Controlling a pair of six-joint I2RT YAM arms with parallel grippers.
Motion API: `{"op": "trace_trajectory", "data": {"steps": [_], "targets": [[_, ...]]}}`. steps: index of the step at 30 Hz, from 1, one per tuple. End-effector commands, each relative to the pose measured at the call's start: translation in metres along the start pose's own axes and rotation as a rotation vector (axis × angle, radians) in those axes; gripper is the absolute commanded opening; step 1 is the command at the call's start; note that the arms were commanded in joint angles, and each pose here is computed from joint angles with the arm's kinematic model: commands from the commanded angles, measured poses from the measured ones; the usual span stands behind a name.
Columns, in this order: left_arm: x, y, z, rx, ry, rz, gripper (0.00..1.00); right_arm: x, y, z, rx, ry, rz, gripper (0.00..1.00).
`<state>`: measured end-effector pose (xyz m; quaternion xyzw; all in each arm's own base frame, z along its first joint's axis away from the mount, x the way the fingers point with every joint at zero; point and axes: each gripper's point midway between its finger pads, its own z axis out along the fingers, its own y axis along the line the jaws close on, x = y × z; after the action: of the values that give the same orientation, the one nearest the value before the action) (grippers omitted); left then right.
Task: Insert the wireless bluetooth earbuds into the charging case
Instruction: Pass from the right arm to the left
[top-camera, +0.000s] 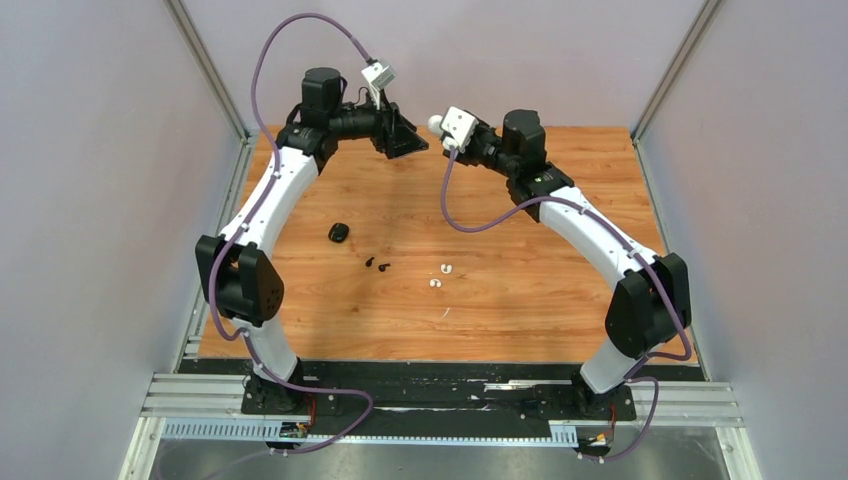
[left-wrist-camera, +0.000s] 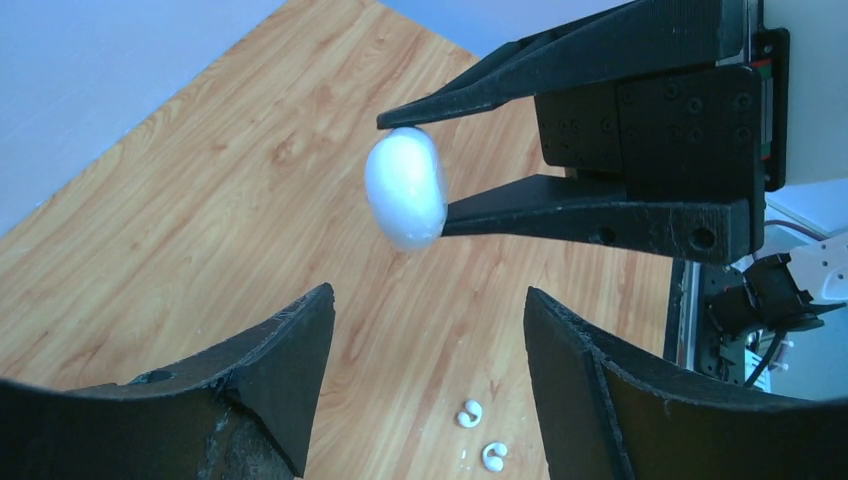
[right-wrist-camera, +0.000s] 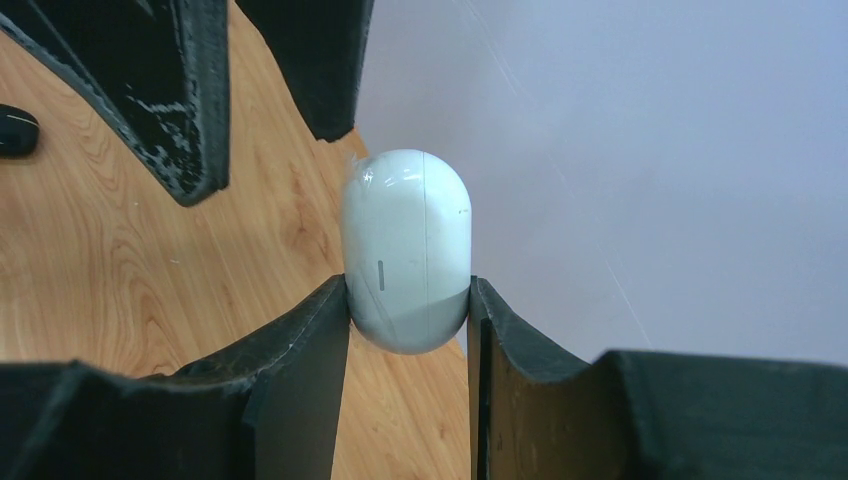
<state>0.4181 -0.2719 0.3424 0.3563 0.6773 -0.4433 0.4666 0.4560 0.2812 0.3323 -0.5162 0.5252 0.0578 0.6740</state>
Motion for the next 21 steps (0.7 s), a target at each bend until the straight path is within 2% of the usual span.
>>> {"op": "trace_trajectory", "data": {"steps": [1, 16, 21], "targets": [[-0.025, -0.015, 0.005, 0.052, -0.046, 0.069, 0.76, -0.038, -0.010, -0.007, 0.025, -0.108, -0.018, 0.00], [-0.032, -0.009, 0.023, 0.096, -0.063, 0.058, 0.56, -0.047, -0.008, -0.006, 0.023, -0.154, -0.048, 0.00], [-0.031, -0.007, 0.027, 0.113, -0.063, 0.053, 0.44, -0.050, -0.008, -0.005, 0.022, -0.165, -0.061, 0.00]]}}
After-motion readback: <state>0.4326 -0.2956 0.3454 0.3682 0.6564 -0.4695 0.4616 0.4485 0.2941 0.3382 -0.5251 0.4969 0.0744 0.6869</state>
